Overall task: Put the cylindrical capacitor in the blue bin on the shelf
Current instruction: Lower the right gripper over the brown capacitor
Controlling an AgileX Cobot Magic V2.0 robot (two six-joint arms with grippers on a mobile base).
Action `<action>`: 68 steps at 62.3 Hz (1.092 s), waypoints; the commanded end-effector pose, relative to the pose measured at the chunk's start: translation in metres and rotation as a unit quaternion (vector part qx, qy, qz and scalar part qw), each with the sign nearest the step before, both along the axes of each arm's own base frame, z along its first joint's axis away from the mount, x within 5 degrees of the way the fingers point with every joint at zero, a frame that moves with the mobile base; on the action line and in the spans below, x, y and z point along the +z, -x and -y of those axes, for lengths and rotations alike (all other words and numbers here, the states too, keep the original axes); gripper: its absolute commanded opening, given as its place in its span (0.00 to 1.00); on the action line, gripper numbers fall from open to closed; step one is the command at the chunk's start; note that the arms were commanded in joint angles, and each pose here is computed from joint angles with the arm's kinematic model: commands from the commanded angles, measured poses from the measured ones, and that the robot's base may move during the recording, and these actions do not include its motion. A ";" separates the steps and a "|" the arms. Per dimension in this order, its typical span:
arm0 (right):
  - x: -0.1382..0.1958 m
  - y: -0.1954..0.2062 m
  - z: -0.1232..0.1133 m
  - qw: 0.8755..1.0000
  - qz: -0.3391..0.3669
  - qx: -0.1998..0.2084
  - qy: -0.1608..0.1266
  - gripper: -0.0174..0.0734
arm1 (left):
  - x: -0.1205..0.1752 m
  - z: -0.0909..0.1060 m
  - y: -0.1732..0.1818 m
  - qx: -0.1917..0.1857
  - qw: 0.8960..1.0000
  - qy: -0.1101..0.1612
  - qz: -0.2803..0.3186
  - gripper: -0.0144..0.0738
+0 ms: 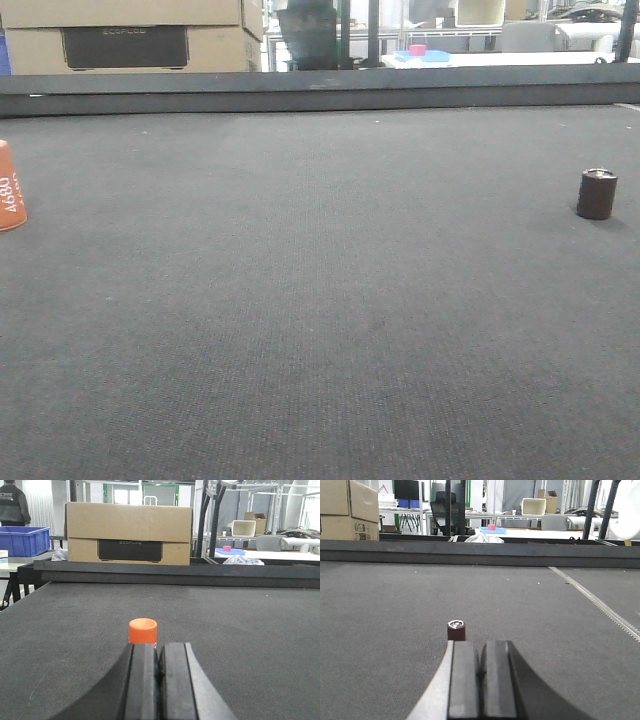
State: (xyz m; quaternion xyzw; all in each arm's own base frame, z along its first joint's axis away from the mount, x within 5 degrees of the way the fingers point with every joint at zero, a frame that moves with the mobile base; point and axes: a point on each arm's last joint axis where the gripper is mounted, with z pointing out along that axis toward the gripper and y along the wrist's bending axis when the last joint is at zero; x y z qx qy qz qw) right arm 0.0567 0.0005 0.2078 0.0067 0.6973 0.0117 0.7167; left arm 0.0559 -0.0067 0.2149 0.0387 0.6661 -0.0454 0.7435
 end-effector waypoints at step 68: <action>0.020 0.003 0.001 0.997 0.078 -0.005 0.005 0.01 | 0.016 0.000 0.003 -0.002 0.999 -0.002 0.038 0.04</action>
